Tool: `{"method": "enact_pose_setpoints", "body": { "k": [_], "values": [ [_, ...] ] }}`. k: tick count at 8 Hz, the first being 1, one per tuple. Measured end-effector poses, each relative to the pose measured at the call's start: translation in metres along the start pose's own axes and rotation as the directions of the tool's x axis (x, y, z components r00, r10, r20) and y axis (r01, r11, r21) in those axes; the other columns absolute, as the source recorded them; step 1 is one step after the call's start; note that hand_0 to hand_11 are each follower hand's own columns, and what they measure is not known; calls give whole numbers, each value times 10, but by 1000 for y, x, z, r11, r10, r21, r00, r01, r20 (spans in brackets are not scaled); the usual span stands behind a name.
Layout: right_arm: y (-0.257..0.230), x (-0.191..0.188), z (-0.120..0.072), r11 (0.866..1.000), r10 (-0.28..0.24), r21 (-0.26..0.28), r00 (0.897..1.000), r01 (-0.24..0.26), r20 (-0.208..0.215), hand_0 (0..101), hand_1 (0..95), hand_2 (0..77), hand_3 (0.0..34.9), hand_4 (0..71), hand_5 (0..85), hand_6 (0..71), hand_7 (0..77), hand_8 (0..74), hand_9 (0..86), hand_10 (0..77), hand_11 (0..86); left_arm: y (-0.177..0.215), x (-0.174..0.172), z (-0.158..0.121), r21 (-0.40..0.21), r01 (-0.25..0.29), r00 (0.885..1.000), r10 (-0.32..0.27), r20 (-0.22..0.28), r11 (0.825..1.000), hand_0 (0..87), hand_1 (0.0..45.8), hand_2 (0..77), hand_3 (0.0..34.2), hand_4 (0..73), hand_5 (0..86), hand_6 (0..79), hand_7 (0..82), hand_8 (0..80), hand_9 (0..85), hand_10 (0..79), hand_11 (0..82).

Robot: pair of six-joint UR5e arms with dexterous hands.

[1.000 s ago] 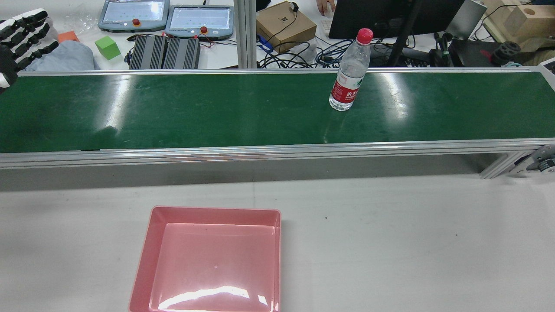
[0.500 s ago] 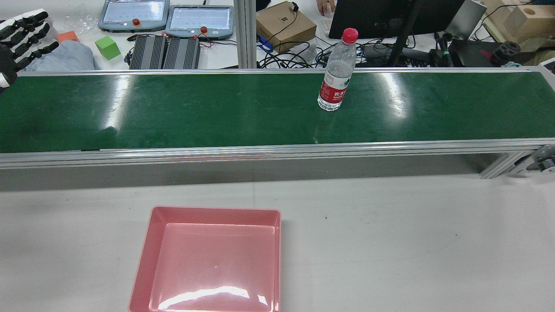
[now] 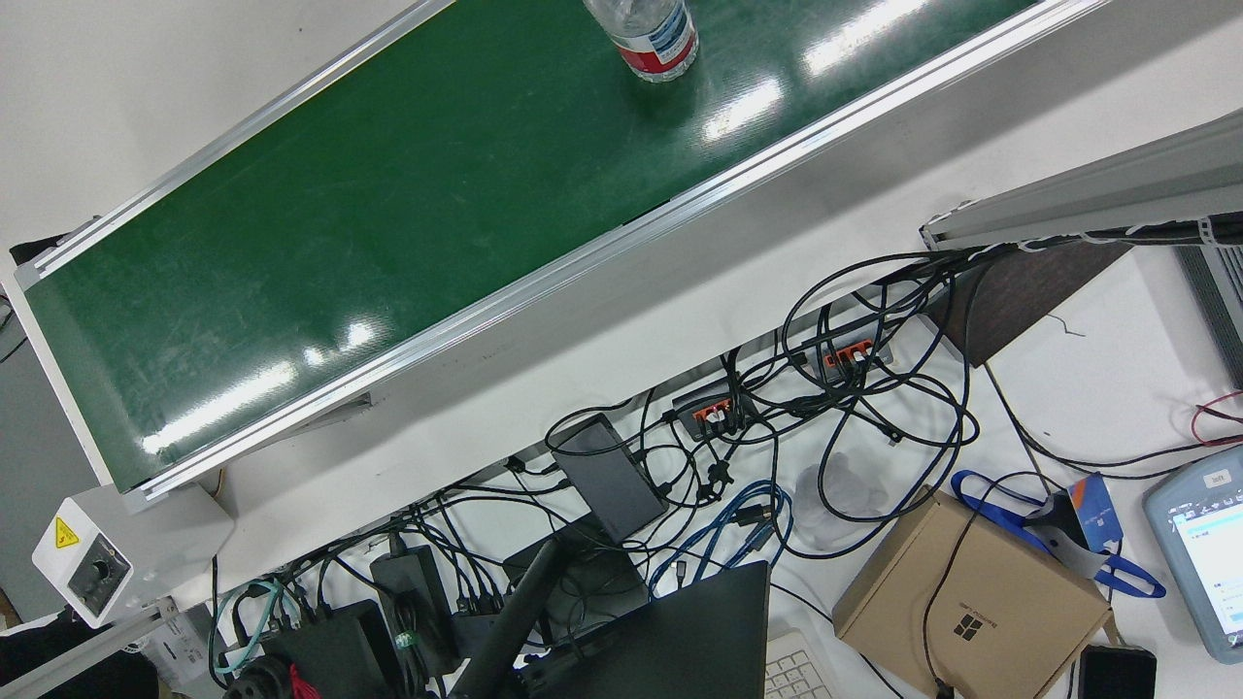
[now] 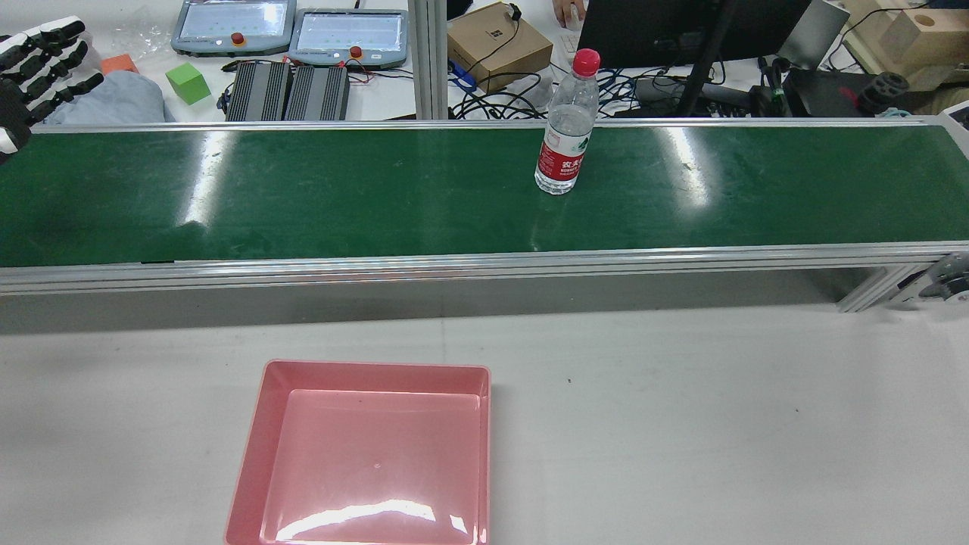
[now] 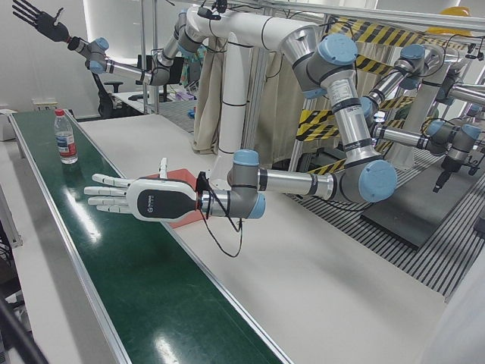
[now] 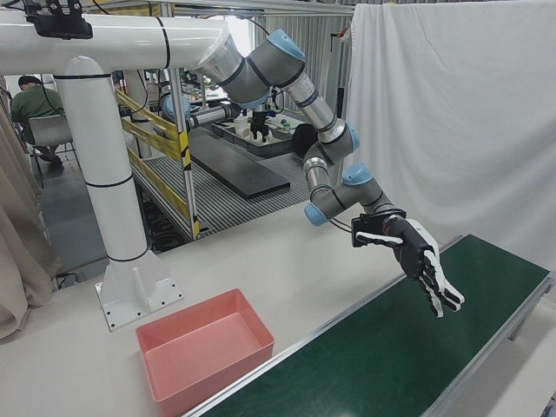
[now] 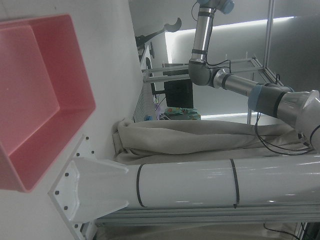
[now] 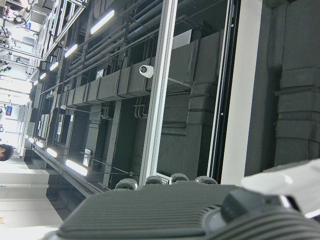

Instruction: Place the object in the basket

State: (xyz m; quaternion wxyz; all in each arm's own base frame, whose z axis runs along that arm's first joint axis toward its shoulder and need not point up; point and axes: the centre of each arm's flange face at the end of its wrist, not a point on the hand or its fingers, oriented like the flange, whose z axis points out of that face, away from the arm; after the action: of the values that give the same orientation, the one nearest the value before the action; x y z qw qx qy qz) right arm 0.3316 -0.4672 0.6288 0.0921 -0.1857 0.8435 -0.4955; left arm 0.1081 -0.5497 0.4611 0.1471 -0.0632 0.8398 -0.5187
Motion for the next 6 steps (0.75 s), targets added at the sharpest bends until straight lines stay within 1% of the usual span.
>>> {"method": "enact_pose_setpoints", "body": {
  "k": [1,2,6],
  "values": [
    [0,0,0,1000,0,0,1000,0,0,1,0,11,2,5,0,0,5,0,0,0,0,0,-1,0,1,-1,1000,1,1,1000,513,76,5,3,71,120,16,5,16,0,54,98],
    [0,0,0,1000,0,0,1000,0,0,1,0,11,2,5,0,0,5,0,0,5,0,-1,-1,0,2,-2,1000,2,2,1000,514,76,5,2,87,120,16,5,11,0,54,98],
    [0,0,0,1000,0,0,1000,0,0,3,0,5,1,5,0,0,5,0,0,0,0,-2,-1,-1,4,-4,1000,4,1,1000,513,76,5,2,87,120,16,5,11,0,54,82]
  ]
}}
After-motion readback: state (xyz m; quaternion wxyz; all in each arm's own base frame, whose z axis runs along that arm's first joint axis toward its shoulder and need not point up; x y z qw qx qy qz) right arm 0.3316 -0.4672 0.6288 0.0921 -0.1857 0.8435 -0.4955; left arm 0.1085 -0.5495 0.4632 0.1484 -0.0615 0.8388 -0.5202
